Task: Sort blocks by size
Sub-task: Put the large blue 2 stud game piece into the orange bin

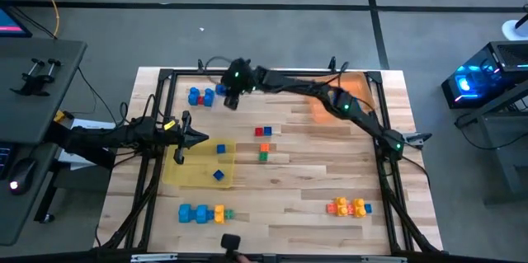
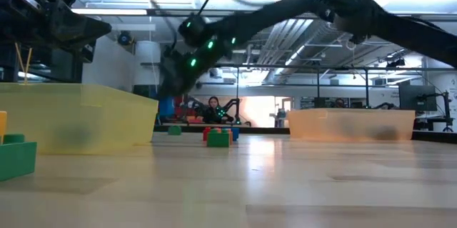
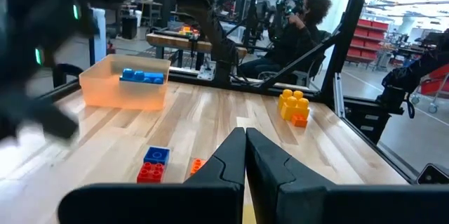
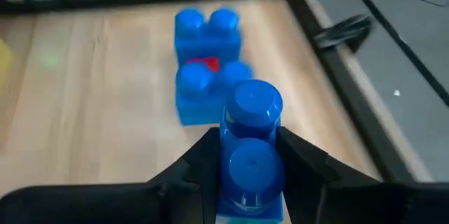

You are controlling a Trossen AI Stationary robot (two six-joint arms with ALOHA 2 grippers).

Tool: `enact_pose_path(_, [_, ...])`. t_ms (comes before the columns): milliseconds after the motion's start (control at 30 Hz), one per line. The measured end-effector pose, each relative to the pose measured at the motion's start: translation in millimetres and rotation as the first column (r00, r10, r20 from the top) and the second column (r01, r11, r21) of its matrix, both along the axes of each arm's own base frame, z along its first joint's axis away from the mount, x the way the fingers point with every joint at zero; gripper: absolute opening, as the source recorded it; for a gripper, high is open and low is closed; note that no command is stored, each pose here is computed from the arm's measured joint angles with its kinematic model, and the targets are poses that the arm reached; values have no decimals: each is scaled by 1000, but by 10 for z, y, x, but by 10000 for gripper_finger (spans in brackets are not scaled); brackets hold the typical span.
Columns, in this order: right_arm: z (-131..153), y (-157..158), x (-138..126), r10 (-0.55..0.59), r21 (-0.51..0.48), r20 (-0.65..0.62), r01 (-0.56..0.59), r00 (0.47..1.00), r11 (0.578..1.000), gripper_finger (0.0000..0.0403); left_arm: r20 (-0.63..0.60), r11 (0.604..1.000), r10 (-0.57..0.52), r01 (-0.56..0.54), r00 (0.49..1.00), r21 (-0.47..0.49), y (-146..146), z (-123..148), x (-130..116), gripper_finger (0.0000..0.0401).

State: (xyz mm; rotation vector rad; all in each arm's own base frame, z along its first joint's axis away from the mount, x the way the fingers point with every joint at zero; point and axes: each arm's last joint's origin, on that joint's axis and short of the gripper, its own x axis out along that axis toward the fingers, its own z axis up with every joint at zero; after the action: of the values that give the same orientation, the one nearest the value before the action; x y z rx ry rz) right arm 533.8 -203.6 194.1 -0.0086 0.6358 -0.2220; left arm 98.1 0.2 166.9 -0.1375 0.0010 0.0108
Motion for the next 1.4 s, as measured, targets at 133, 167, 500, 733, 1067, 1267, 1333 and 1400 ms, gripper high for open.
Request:
enact_pose_path(133, [480,-126,-232,-38,2,-4,38,999,999,107,0,1000,0,0,1000,0,0,0,0,0])
enact_pose_path(167, [626,-152,-309,-56,3,0,56,998,998,107,0,1000,0,0,1000,0,0,0,0,0])
enact_pose_path(500, [1167,-79,-1127,-265,24,-408,300,874,953,107,-1,1000,0,0,1000,0,0,-1,0,0])
enact_pose_path(733, [1047,148,-1574,-381,-28,-562,443,734,896,107,-1,1000,0,0,1000,0,0,-2,0,0])
enact_pose_path(1067, [708,700,-2821,-697,16,-450,786,558,618,107,0,1000,0,0,1000,0,0,0,0,0])
enact_pose_path(1267, [452,717,-3124,-813,110,-355,884,462,454,107,-1,1000,0,0,1000,0,0,-1,0,0])
enact_pose_path(1333, [329,705,-3148,-821,128,-342,888,458,442,107,-1,1000,0,0,1000,0,0,-1,0,0])
enact_pose_path(1400, [235,692,-3153,-820,154,-327,882,470,445,107,0,1000,0,0,1000,0,0,-1,0,0])
